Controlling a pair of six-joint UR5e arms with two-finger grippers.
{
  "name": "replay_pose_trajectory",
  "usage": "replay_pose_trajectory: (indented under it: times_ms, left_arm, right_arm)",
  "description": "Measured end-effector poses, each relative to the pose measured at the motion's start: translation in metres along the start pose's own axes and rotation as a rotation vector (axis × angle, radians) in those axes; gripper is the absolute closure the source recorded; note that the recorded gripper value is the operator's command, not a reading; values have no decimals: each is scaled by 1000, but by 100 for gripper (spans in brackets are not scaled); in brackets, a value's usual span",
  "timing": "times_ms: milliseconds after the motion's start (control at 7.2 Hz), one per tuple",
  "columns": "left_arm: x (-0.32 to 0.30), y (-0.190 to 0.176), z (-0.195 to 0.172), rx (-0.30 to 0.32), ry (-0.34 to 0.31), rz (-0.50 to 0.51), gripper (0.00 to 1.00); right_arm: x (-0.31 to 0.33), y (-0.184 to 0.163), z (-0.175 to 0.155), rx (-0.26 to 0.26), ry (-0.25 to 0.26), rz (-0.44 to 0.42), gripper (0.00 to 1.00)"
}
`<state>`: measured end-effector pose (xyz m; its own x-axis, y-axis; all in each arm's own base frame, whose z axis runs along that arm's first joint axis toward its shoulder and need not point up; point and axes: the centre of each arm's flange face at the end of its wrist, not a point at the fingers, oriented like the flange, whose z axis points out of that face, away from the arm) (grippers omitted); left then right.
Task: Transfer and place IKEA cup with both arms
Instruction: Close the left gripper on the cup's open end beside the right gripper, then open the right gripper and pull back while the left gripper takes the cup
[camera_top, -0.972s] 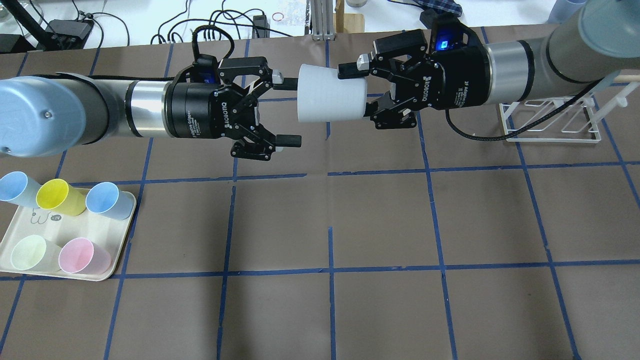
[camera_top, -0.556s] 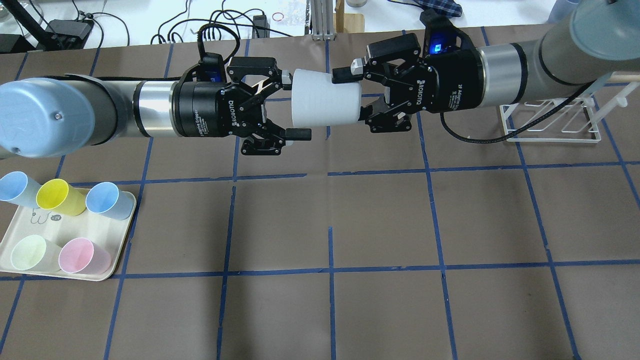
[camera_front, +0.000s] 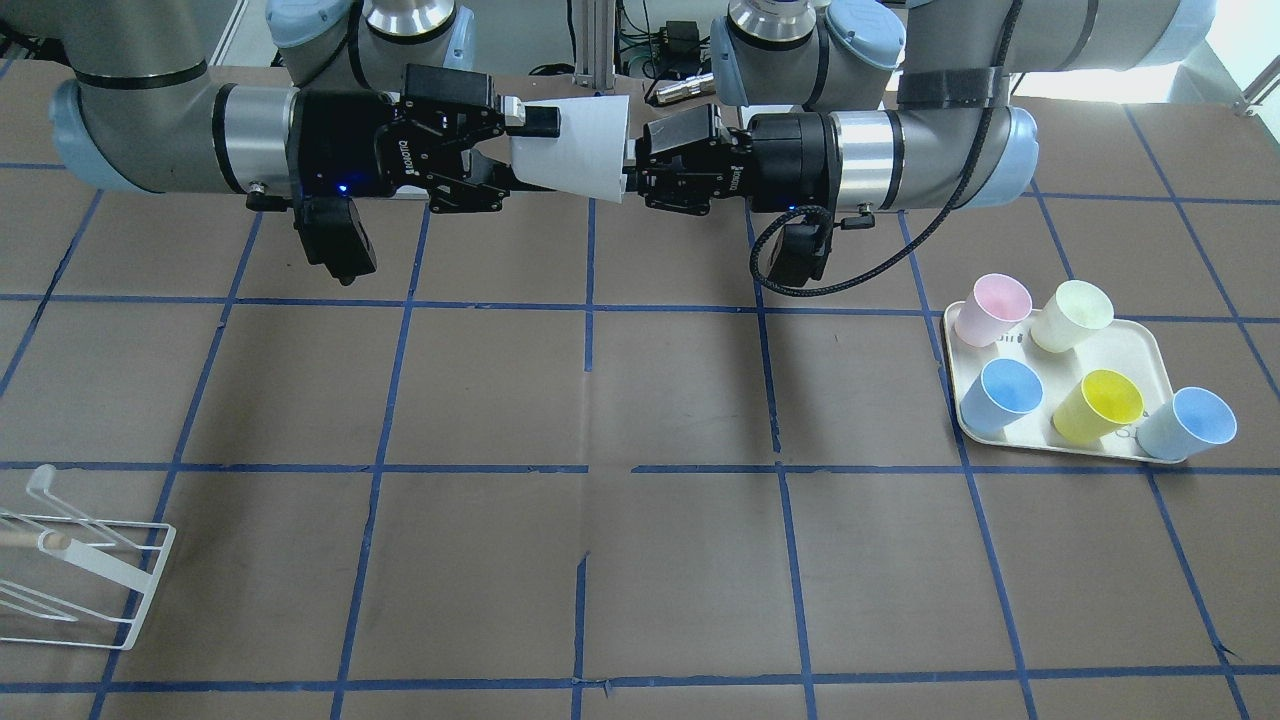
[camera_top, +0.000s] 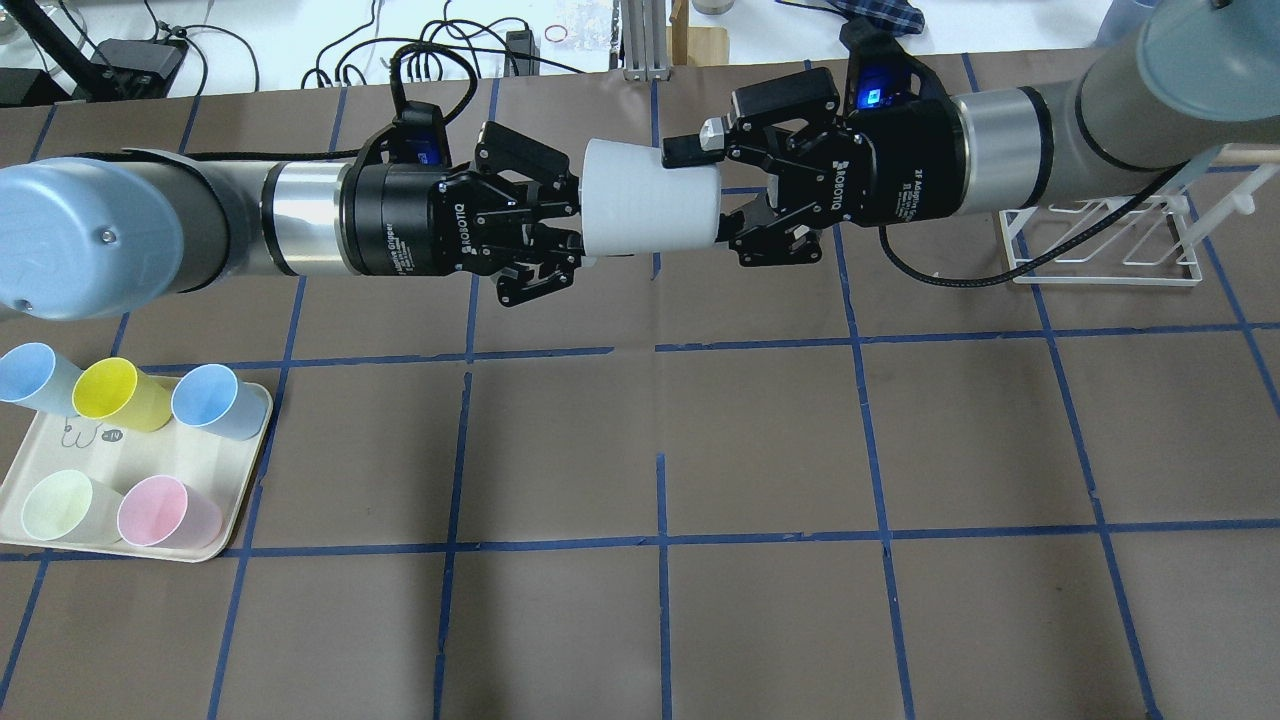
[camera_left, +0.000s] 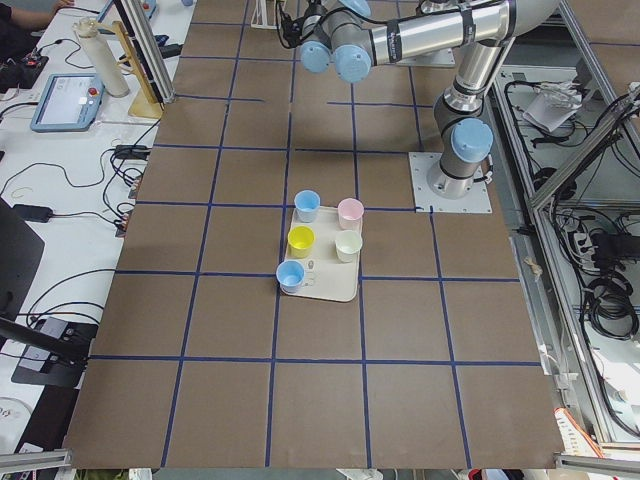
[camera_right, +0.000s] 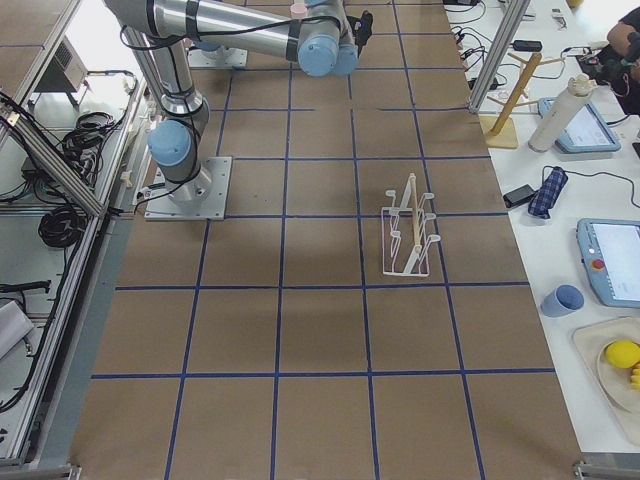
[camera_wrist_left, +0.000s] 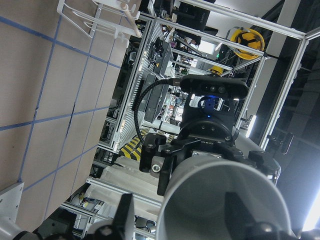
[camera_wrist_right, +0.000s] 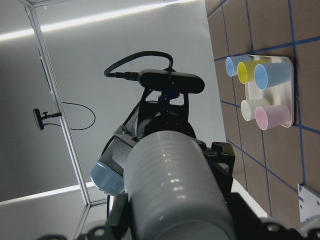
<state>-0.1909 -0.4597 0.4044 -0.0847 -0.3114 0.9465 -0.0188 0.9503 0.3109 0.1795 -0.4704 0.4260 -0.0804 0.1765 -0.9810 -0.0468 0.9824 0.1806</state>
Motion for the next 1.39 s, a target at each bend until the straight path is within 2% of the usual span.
replay_pose_trajectory:
  times_ms: [139, 278, 972, 1389]
  left_arm:
    - [1, 0, -2, 4, 1, 6, 100]
    - [2, 0, -3, 6, 1, 11, 100]
    - [8, 5, -4, 10, -1, 41, 100]
    - [11, 9, -8, 12, -11, 57, 100]
  right_arm:
    - [0, 0, 0, -1, 0, 1, 20]
    - [1, 0, 0, -1, 0, 5, 0]
    - [-3, -7, -4, 4, 0, 28, 0]
    - [-22, -18, -29, 47, 4, 41, 0]
